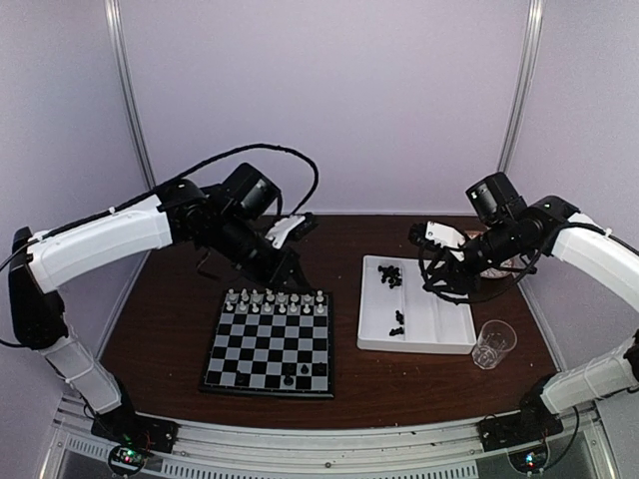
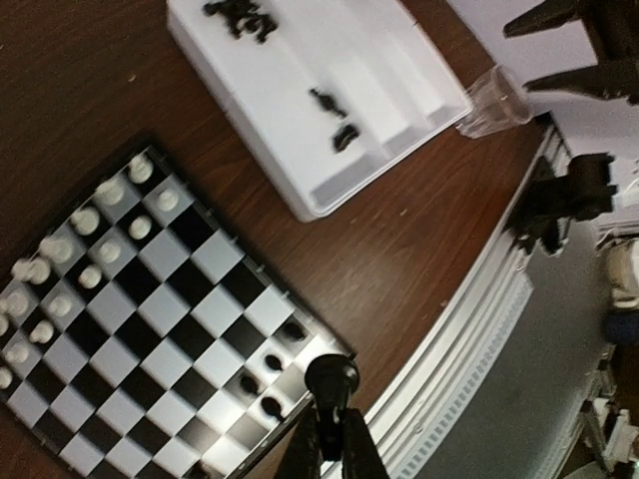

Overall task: Set up the chess pieces on the board
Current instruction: Pass from the right arm to the left, then place the knight at g8.

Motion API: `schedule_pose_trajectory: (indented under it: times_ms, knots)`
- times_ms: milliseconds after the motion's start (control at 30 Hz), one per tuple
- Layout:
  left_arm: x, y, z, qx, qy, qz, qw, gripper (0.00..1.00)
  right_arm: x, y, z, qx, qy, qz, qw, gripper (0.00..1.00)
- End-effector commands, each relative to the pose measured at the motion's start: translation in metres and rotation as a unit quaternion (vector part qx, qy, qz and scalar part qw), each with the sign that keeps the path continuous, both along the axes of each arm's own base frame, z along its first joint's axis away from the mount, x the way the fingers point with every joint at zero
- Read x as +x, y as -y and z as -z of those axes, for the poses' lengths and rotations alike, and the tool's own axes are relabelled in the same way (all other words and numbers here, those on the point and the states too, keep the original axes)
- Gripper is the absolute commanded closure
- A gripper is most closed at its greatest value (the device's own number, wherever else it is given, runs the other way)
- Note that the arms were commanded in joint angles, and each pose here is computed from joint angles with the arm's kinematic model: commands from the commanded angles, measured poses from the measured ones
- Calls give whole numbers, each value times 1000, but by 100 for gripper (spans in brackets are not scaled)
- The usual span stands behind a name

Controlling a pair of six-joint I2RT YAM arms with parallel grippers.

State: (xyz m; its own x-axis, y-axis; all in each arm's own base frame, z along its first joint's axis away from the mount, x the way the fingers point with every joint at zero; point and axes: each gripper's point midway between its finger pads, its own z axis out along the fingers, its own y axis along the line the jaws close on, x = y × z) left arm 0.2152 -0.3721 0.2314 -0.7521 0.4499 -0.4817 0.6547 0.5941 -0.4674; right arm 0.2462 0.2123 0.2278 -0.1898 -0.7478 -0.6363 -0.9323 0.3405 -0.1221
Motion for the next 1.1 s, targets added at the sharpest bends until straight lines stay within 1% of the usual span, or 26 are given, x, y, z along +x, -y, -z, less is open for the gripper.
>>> schedule_pose_trajectory:
  times_ms: [0,133,200,333,467,533,700,867,933,1067]
  knots:
    - [-24,-94,47,204,16,1,979,100,13,-1,26,21,-26,28,999,58]
    - [-48,-136,72,267,-15,-18,963,100,27,5,42,12,-24,48,998,58]
    - [-58,-153,84,286,-29,-38,957,100,31,8,51,3,-22,56,998,58]
    - [-73,-177,99,304,-49,-69,949,100,30,11,61,-3,-27,59,998,59]
    - [-84,-195,113,322,-61,-84,941,100,29,14,66,-9,-26,61,998,58]
    - [-81,-204,119,335,-47,-96,936,100,29,14,67,-9,-28,61,998,58]
    - [-77,-200,134,321,-40,-106,940,100,28,14,69,-10,-30,60,998,58]
    - [-73,-185,151,303,-45,-99,947,100,27,14,71,-12,-34,59,998,58]
    - [-75,-177,154,290,-56,-92,951,100,27,14,72,-13,-36,58,998,58]
    - [-72,-170,159,286,-57,-84,953,100,26,15,73,-15,-39,59,997,58]
